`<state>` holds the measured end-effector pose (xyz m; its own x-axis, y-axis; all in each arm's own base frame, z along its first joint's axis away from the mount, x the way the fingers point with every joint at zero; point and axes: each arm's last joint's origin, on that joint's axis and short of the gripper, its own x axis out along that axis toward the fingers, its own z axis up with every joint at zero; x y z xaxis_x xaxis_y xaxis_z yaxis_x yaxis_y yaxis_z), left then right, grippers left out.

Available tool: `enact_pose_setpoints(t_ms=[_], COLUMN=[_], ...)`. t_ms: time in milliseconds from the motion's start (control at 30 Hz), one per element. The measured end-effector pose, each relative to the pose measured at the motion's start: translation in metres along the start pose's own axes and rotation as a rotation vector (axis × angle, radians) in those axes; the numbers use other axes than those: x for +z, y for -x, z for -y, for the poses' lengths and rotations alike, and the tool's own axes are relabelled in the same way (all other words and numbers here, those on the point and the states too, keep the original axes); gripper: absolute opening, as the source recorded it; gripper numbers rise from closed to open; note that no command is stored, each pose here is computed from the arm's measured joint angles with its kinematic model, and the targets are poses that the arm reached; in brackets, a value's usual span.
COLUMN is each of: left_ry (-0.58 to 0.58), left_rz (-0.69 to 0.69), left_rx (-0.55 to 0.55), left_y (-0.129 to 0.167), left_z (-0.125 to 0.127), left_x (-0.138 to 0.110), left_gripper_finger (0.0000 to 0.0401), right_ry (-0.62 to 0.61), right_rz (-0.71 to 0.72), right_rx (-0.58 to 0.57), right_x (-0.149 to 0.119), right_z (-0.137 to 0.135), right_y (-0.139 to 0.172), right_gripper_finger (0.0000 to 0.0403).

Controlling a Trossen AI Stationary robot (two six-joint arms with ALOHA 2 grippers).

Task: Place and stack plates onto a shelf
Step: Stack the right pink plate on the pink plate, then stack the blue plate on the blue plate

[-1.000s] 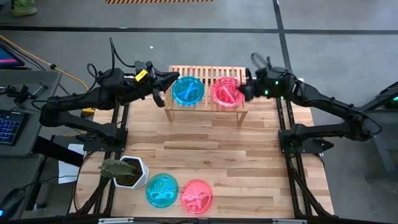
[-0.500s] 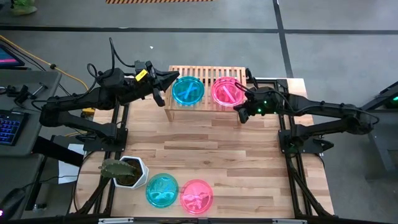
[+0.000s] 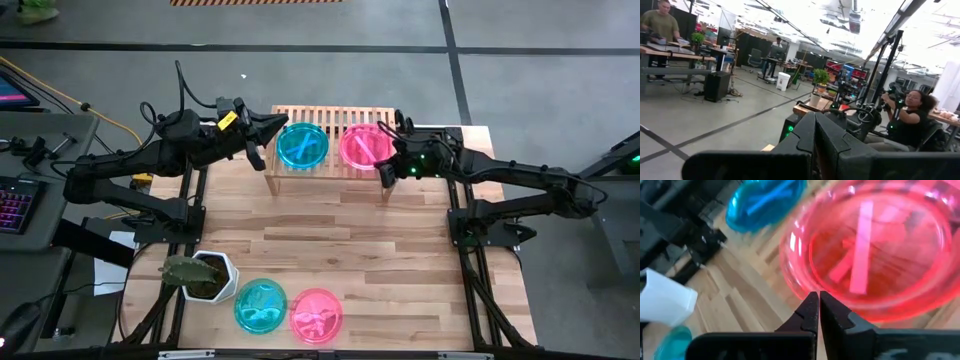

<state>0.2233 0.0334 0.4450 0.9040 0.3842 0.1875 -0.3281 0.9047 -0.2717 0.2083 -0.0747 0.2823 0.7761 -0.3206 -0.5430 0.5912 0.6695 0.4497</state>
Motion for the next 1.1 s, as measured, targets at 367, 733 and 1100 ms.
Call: enact_pose_setpoints(t_ms=[367,733,1100], left_ry=[-0.002,-0.115,-0.100], left_rz=[-0.003,-0.248,-0.331], left_rx=[0.002,-0.020,-0.087], left_y=[0.000,-0.002,-0.022], left_z=[0.000,0.009,0.025], left_x=[0.000,-0.032,-0.062], left_gripper_finger=[0.0000,0.0000,0.0000], right_ry=[0.071,0.264,0.272], right_rz=[0.054,0.261,0.283], right_rx=[0.134,0.467,0.487], right_x=[0.006,0.011,0.012], right_z=[-0.010,-0.053,-0.055], right_y=[0.008,0.030,0.032], right_gripper_finger=[0.0000,0.0000,0.0000])
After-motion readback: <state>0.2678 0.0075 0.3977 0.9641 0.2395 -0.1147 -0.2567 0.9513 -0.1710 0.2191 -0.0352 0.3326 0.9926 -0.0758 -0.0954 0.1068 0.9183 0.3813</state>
